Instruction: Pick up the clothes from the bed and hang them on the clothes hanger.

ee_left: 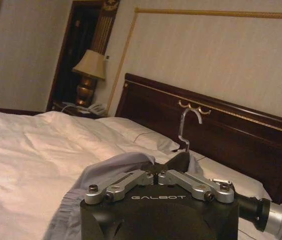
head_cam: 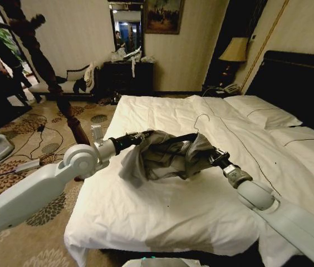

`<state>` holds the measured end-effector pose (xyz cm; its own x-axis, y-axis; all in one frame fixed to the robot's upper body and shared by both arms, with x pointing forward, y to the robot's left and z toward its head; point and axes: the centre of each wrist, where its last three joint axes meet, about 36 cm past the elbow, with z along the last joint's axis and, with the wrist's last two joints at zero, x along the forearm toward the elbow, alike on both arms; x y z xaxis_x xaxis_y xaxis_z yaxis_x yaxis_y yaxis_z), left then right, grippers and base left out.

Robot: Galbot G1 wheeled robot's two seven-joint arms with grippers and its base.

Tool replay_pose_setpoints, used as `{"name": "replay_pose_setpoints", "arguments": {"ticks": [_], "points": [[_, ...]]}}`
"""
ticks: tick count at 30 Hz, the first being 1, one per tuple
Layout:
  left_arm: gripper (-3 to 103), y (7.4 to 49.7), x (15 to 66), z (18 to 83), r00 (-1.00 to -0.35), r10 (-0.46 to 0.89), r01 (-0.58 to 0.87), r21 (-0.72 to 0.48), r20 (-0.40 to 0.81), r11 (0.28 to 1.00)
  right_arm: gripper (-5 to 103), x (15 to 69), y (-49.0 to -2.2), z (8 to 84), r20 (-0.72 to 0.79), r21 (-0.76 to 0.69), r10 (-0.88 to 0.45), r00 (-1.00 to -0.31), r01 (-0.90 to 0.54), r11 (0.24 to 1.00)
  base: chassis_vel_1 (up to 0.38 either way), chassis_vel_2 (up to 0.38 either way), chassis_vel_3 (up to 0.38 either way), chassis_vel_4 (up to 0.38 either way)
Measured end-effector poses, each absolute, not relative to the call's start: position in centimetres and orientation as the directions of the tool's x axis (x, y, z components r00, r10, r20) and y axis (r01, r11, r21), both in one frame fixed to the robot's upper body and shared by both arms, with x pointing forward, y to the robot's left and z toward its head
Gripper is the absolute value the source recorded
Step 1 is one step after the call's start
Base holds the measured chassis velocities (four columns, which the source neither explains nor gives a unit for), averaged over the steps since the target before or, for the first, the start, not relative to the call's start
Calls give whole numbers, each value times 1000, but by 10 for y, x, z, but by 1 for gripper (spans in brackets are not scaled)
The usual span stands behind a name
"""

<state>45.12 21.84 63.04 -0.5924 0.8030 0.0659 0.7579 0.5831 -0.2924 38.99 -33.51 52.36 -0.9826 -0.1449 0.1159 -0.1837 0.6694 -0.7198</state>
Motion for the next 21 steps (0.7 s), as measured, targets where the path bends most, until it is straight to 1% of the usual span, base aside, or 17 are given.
{"name": "replay_pose_setpoints", "arguments": {"ticks": [4,8,10,11,14,15,19,21], "points": [[0,197,461,628,-589,806,761,-289,67,580,18,387,-313,529,115,-710,-194,-974,-217,670,0,0,0,0],[0,179,460,626,-562,823,780,-279,79,560,18,391,-307,529,116,-709,-198,-973,-220,669,0,0,0,0],[0,168,451,625,-535,841,797,-278,85,535,18,396,-310,527,120,-709,-182,-976,-212,673,0,0,0,0],[0,168,451,625,-535,841,797,-278,85,535,18,396,-310,527,120,-709,-182,-976,-212,673,0,0,0,0],[0,155,433,623,-487,869,827,-272,89,492,18,403,-311,523,128,-701,-165,-978,-207,682,0,0,0,0],[0,155,433,623,-487,869,827,-272,89,492,18,403,-311,523,128,-701,-165,-978,-207,682,0,0,0,0],[0,149,415,623,-454,886,846,-267,91,461,18,412,-298,519,136,-679,-162,-977,-211,703,0,0,0,0],[0,150,412,623,-452,887,849,-263,92,459,18,415,-294,519,138,-672,-163,-977,-213,709,0,0,0,0]]}}
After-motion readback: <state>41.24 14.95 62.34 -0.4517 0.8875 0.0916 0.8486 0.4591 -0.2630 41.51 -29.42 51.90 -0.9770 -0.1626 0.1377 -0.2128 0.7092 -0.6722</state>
